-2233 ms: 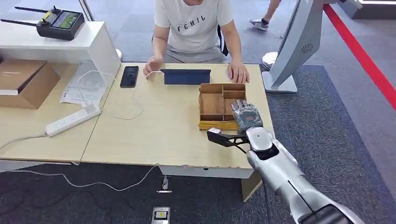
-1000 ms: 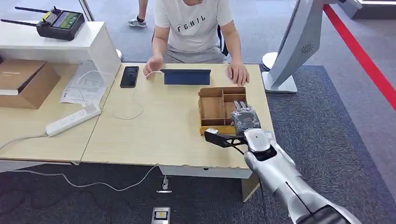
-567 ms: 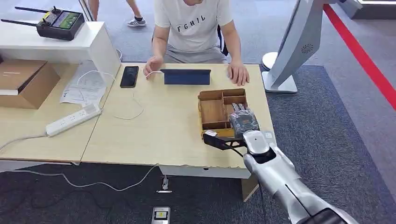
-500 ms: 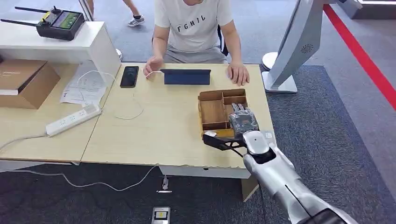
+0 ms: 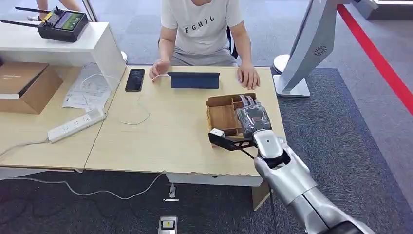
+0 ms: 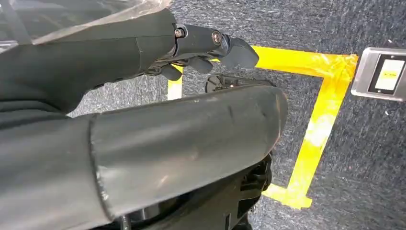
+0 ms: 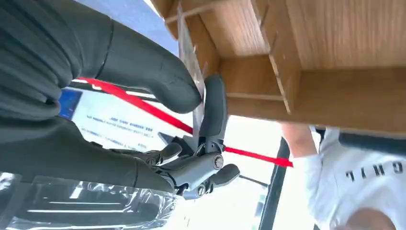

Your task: Pass the card to the sensor for recognition and then transmit it.

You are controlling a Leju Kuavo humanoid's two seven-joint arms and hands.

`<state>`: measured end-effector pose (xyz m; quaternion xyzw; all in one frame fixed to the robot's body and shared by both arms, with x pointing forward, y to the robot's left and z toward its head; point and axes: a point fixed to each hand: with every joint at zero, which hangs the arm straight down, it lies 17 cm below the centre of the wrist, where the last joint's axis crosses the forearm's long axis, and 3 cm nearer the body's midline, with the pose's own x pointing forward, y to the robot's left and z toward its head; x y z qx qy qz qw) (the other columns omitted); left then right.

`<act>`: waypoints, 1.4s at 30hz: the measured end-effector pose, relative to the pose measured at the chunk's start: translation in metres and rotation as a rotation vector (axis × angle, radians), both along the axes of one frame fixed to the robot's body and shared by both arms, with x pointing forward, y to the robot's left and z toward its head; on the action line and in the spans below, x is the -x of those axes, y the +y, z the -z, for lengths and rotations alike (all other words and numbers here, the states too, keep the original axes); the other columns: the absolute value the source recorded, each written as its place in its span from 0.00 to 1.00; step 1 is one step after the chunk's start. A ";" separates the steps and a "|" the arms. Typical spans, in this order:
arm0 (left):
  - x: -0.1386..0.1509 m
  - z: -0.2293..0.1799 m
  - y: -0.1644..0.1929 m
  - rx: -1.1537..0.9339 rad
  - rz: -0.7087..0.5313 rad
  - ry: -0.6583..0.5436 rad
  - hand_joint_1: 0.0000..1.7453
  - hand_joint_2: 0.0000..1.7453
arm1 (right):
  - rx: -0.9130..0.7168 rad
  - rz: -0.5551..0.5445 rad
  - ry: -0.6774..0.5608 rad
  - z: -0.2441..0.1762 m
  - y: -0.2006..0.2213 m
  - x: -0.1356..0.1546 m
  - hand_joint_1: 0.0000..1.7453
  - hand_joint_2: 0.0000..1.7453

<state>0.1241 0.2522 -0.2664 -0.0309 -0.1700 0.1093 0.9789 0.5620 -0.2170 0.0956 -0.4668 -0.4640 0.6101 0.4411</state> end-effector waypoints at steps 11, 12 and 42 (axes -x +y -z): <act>0.000 0.000 -0.001 0.000 0.010 -0.001 0.00 0.00 | -0.032 -0.039 -0.084 -0.036 0.011 -0.004 1.00 1.00; 0.000 0.000 -0.001 0.000 0.010 -0.001 0.00 0.00 | -0.034 -0.040 -0.089 -0.038 0.011 -0.004 1.00 1.00; -0.010 -0.002 -0.005 0.002 0.051 -0.008 0.00 0.00 | -0.121 -0.168 -0.326 -0.170 0.075 -0.050 1.00 1.00</act>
